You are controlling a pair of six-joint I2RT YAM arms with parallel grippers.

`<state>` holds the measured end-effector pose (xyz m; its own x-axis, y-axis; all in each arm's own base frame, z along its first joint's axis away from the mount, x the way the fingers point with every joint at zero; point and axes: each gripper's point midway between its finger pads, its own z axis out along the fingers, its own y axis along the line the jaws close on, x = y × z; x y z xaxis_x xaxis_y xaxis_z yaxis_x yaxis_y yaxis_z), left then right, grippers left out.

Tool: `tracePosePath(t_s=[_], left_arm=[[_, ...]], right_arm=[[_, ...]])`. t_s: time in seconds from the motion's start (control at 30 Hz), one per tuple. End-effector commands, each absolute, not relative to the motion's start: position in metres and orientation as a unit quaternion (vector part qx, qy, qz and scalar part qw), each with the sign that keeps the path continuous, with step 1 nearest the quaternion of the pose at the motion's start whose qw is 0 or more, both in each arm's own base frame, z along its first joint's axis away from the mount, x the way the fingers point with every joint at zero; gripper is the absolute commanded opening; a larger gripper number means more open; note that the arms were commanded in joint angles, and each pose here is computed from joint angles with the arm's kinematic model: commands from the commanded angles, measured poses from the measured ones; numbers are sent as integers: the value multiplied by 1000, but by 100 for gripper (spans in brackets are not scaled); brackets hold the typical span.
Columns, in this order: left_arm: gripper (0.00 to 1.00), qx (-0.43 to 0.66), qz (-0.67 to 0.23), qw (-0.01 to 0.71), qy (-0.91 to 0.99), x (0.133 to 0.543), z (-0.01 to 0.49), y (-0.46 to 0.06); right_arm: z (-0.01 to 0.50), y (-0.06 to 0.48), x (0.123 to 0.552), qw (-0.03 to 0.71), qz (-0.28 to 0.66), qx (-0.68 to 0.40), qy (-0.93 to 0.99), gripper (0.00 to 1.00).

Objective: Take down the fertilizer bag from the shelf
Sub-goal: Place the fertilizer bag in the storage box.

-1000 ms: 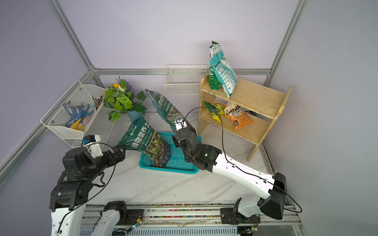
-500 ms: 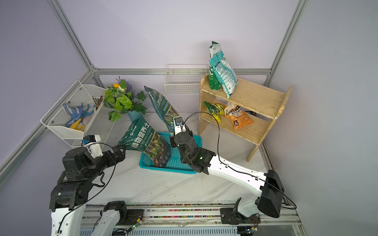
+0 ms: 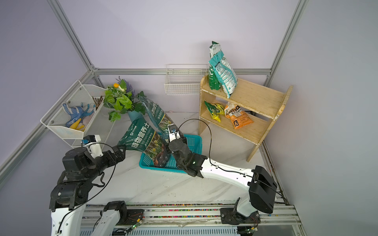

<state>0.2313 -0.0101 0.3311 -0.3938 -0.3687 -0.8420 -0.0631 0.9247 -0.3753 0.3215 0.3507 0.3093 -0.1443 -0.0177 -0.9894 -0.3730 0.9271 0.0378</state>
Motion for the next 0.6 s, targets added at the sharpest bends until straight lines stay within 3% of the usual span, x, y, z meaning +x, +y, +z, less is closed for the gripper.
tracePosePath(t_s=[0.0,0.4,0.57], left_arm=[[100,-134,-147,522,830,233,315,-11],[100,-133,-147,522,830,233,315,-11],[100,-134,-146,522,830,233,315,-11]], right_arm=[[397,347,315,717,237,-38,654,0],[373,362,309,709,244,-43,661,0],[336,372,315,702,232,-51,671,0]])
